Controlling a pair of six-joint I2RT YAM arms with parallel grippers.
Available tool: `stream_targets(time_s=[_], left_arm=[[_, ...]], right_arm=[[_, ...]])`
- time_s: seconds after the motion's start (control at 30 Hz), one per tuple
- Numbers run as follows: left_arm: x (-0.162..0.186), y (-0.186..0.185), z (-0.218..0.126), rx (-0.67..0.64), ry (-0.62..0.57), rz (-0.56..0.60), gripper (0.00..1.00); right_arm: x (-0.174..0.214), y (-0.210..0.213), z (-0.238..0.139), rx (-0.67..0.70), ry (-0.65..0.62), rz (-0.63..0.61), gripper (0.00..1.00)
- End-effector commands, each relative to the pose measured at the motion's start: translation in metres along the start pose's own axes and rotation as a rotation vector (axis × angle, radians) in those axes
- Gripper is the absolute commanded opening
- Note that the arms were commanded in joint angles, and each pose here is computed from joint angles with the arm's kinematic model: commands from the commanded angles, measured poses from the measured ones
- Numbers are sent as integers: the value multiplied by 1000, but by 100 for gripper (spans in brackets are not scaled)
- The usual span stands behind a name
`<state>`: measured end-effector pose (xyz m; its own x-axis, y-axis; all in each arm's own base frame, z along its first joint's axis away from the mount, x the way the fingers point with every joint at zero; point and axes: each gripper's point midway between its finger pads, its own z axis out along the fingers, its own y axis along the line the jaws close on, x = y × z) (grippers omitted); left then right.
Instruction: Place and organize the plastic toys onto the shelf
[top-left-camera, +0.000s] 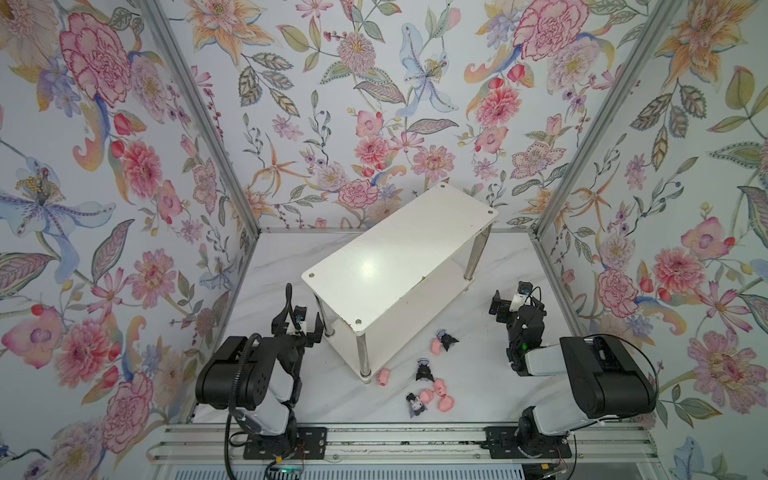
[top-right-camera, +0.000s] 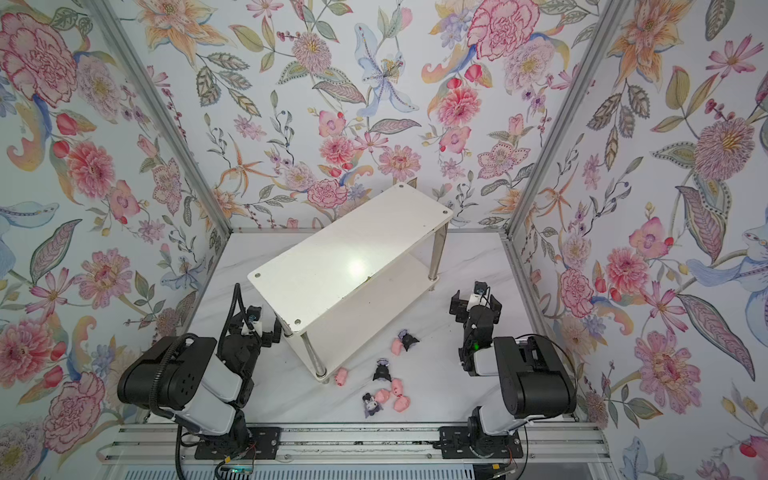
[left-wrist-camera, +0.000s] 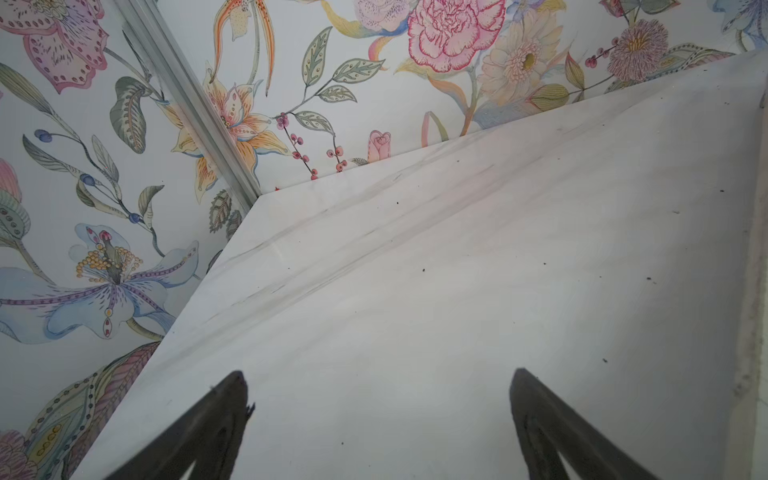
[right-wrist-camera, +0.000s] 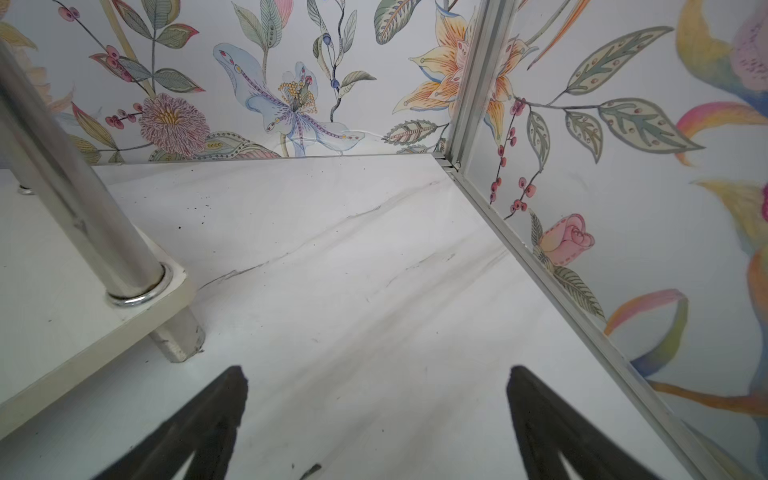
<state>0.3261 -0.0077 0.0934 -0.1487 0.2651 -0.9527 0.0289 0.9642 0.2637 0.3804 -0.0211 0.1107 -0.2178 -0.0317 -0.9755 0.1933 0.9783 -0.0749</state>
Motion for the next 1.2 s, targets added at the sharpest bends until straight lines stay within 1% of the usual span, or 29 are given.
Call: stream_targets(time_s=[0.0, 0.17, 0.43, 0.93, 1.0, 1.07, 1.13, 1.17], left_arm=[[-62, 3, -9, -4, -261, 6, 99], [-61, 5, -10, -15, -258, 3, 99], [-56, 29, -9, -146, -228, -65, 99], [-57, 32, -9, -158, -233, -74, 99], [-70, 33, -19, -162, -277, -67, 99], [-81, 45, -39, -238, -320, -85, 99], [-90, 56, -60, -312, -359, -117, 99], [-90, 65, -68, -375, -357, -152, 99]], right_arm=[[2, -1, 0, 4, -1, 15, 99], [2, -1, 0, 6, -1, 17, 99], [2, -1, 0, 4, 0, 16, 99], [2, -1, 0, 4, -2, 17, 99], [-4, 0, -3, 4, -20, 7, 99], [-12, 6, -8, -10, -25, -18, 99], [-25, 3, -14, 43, -38, -41, 99], [-33, 4, -18, 48, -43, -53, 99]])
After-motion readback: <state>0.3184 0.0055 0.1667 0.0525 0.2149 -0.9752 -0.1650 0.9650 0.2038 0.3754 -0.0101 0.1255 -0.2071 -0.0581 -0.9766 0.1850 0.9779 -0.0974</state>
